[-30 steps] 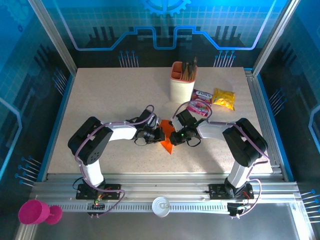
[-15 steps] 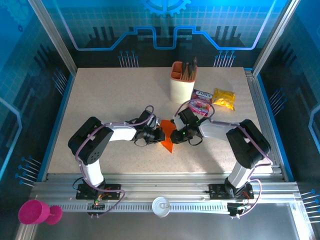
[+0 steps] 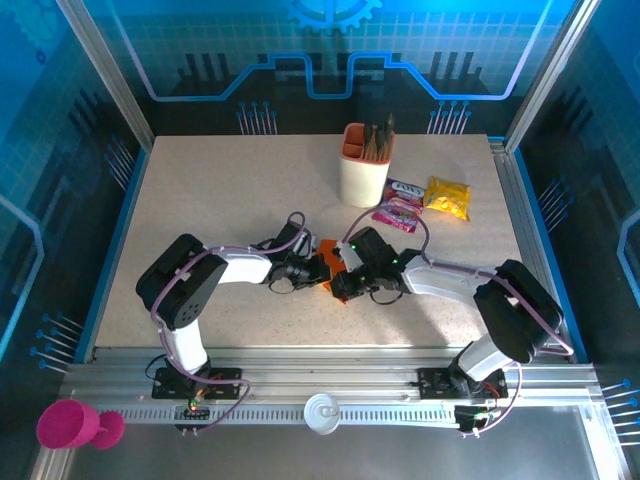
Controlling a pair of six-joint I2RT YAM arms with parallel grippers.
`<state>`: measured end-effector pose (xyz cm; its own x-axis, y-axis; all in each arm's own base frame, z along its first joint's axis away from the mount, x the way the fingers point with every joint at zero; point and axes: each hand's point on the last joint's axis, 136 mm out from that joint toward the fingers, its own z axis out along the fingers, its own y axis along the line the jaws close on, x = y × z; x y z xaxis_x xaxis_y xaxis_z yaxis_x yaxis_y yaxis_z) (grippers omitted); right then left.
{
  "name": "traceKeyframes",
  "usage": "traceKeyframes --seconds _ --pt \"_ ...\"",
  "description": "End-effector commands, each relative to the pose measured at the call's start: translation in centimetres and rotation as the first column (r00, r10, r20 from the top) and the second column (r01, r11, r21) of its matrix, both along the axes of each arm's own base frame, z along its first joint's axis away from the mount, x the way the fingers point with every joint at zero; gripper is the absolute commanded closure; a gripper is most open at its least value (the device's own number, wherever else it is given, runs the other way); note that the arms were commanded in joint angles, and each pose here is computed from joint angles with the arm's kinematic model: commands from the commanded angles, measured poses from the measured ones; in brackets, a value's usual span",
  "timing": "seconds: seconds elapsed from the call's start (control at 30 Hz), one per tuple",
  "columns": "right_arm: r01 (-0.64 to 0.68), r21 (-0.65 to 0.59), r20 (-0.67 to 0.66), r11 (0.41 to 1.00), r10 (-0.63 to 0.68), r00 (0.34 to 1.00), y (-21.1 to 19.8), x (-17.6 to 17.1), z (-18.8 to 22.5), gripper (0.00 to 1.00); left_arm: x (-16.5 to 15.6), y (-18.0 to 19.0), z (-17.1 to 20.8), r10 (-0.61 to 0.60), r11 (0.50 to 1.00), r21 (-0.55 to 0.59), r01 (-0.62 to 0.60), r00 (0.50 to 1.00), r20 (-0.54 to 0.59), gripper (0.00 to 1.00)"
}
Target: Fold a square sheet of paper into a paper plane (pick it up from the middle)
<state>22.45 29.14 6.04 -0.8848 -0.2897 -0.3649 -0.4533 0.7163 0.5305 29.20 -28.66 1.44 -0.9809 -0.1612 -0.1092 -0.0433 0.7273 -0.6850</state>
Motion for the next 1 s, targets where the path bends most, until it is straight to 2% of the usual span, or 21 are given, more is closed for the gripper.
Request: traceKeyframes --seconds 0.0,0.23,0.63,0.83,0.97 --pt "0.013 0.010 -0.027 1.000 -0.012 1.000 0.8 0.0 -0.9 1.00 -1.1 1.3 -1.7 0.029 0.998 0.064 -0.026 0.998 -0.049 1.00" --pt "0.008 0.000 -0.051 1.000 -0.008 0.999 1.5 -0.1 -2.5 1.00 -1.1 1.2 -1.5 0.025 0.998 0.063 -0.022 0.998 -0.049 1.00" --pt "0.066 -0.069 -0.092 0.995 -0.072 0.993 -1.6 -0.1 -6.1 1.00 -1.3 1.5 -1.9 0.025 0.997 0.075 -0.022 0.998 -0.052 1.00" --pt "0.111 -0.043 -0.168 0.993 -0.116 0.979 -2.7 -1.2 -7.6 1.00 -1.3 1.9 -2.1 0.056 0.995 0.088 -0.052 0.997 -0.054 1.00" --pt "0.190 -0.065 -0.254 0.980 -0.201 0.946 -4.6 -2.0 -9.3 1.00 -0.8 2.8 -1.8 0.116 0.988 0.110 -0.111 0.993 -0.032 1.00"
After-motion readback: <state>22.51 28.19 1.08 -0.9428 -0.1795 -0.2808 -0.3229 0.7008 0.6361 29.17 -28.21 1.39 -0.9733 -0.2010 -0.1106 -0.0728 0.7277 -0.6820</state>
